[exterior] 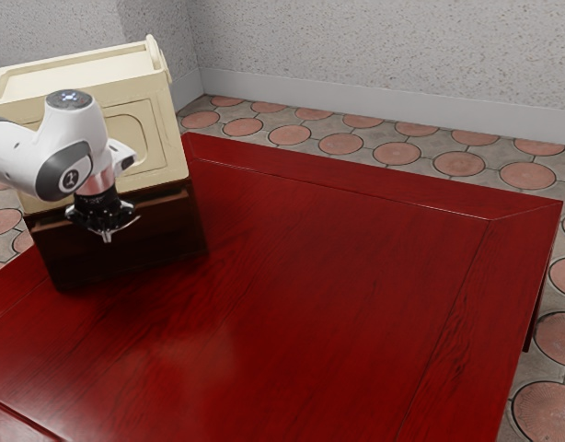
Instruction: Push the drawer handle with one arm to close the drawer
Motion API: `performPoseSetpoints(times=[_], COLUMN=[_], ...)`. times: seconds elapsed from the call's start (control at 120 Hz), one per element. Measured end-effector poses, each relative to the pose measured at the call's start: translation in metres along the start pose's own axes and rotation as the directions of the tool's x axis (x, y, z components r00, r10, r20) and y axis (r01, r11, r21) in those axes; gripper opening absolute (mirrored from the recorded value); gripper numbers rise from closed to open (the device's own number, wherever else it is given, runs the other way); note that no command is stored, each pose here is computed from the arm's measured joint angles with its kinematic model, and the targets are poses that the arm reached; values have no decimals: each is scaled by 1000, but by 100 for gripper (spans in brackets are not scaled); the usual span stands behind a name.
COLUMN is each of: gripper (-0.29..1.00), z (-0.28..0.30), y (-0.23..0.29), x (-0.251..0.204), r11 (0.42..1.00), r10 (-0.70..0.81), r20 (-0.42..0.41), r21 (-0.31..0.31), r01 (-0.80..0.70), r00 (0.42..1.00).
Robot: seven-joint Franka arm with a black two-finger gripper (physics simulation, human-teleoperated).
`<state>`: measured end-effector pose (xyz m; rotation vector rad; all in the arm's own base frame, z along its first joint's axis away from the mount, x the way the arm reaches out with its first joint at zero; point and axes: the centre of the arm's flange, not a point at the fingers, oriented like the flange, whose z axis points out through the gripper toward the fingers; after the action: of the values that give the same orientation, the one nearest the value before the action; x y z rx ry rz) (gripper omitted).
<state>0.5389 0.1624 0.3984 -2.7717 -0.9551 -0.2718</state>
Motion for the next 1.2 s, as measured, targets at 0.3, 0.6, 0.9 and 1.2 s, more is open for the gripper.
performPoseSetpoints(times=[0.3, 0.6, 0.9, 1.2], gripper=[-8, -8, -8, 29], z=[9, 9, 9, -143], y=[-1, 5, 4, 98], x=[19, 29, 33, -36], r11=[998, 992, 986, 968], r10=[64, 128, 166, 217], r20=[-1, -15, -22, -80], r21=[-6, -1, 10, -113], r01=[-64, -128, -166, -225], r00=[998, 992, 986, 973])
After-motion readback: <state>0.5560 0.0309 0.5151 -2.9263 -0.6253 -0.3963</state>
